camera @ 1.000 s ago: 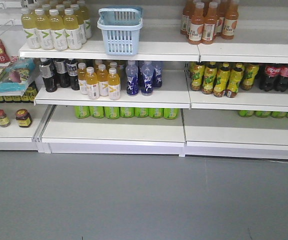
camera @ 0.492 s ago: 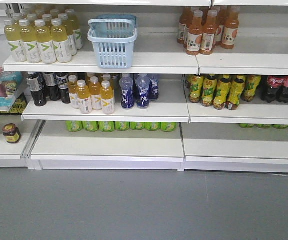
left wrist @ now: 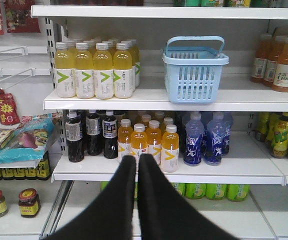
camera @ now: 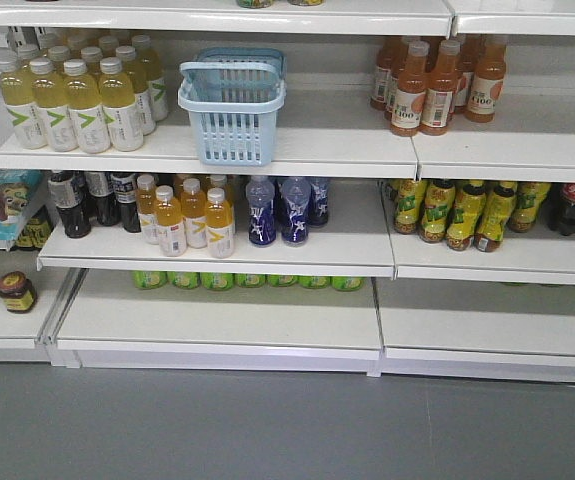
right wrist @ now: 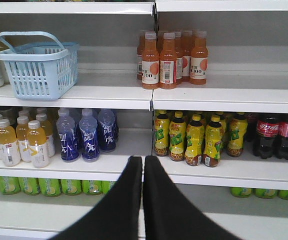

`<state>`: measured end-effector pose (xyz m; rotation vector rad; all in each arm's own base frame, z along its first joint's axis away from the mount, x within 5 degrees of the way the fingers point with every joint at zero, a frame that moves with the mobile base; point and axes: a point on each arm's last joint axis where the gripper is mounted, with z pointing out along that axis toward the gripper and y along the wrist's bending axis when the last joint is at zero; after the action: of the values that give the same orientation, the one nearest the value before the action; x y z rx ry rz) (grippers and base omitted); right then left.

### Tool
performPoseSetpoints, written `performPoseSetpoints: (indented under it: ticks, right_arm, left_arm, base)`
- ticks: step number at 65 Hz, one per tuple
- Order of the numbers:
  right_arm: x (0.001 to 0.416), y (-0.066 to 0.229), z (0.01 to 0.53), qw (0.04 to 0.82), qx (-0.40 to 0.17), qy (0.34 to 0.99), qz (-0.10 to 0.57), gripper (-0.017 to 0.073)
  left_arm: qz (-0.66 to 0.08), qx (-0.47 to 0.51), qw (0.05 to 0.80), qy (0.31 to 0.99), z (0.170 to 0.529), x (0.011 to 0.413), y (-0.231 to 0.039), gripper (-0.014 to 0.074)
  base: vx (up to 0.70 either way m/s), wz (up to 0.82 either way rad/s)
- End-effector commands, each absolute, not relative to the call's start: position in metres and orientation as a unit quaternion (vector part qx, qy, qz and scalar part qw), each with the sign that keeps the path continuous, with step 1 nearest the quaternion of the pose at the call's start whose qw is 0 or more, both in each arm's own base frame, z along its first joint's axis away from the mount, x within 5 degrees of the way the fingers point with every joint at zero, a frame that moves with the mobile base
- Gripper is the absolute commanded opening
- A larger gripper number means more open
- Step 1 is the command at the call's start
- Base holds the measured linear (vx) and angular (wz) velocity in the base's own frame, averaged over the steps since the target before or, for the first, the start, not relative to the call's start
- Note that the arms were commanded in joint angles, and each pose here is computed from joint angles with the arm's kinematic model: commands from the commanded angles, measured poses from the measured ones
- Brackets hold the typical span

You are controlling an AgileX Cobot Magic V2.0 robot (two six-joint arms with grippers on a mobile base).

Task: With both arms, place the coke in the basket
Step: 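Drive the base toward the shelf holding the light-blue basket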

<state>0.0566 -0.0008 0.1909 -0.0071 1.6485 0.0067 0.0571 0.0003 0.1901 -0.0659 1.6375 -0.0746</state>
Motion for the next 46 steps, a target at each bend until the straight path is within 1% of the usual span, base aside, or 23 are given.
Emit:
performPoseSetpoints:
  ticks: [1, 46]
  right_arm:
    - [0.0561, 0.0002, 0.1955, 0.705, -0.012, 0.709, 0.000, -0.0004]
    - [0.0561, 0.0002, 0.1955, 0.705, -0.012, 0.709, 0.000, -0.0004]
  left_arm:
    - [-0.040, -0.025, 0.723, 0.689, 0.2086, 0.0542, -0.0006, -0.0006]
    - [-0.040, -0.025, 0.723, 0.689, 0.2086, 0.0542, -0.0006, -0.0006]
  base:
    - [0.20, 0.02]
    - [0.20, -0.01]
